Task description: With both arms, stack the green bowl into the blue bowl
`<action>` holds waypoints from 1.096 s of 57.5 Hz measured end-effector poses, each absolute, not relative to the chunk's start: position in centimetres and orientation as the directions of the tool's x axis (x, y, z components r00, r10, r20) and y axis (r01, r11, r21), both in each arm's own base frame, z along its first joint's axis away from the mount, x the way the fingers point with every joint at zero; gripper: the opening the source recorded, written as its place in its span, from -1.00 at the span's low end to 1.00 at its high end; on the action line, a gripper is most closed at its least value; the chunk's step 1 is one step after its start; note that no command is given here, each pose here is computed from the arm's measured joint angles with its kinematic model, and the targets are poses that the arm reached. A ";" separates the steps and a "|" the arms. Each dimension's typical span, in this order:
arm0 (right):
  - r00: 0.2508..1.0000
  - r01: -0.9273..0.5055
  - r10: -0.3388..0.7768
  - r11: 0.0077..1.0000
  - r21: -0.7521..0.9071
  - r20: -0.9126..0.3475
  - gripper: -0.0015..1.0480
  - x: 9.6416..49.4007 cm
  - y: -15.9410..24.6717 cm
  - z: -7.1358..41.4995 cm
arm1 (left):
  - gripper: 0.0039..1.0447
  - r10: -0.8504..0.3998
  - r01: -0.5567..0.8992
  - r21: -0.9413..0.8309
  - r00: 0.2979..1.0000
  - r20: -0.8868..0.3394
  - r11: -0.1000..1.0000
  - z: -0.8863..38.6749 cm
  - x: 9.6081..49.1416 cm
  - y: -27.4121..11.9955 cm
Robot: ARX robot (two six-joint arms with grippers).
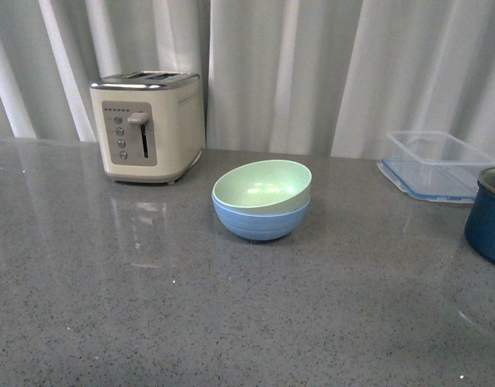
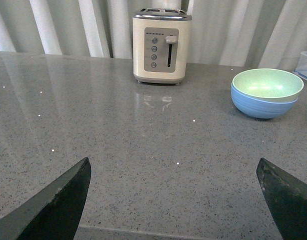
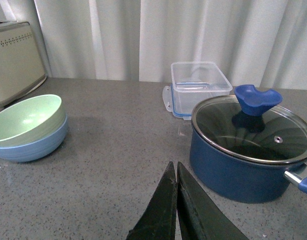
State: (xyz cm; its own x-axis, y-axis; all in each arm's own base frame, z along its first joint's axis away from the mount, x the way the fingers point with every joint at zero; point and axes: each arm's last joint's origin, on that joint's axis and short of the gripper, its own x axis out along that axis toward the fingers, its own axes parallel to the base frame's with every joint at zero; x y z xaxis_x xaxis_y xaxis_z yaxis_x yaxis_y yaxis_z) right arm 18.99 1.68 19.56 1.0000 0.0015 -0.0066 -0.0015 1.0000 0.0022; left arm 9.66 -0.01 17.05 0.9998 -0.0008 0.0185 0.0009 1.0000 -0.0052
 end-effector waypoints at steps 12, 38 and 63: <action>1.000 -0.024 0.024 1.000 0.002 -0.012 -0.98 17.0 0.6 18.5 | 0.88 -0.001 0.001 -0.005 1.000 0.019 1.000 17.1 9.7 0.0; 1.000 0.000 0.000 1.000 0.003 0.004 -0.98 13.8 0.0 16.7 | 0.88 -0.001 0.001 -0.005 1.000 0.019 1.000 17.1 9.7 0.0; 1.000 -0.001 0.001 1.000 0.003 0.007 -0.98 12.0 0.0 16.8 | 0.88 -0.001 0.001 -0.005 1.000 0.019 1.000 17.1 9.7 0.0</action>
State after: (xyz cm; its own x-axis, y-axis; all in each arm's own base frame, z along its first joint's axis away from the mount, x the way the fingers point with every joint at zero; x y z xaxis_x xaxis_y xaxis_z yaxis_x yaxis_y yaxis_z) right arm 12.02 0.02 16.82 1.0000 0.0008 0.0071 -0.0008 1.0000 0.0029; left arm 9.66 -0.01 17.05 0.9998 -0.0008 0.0185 0.0009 1.0000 -0.0052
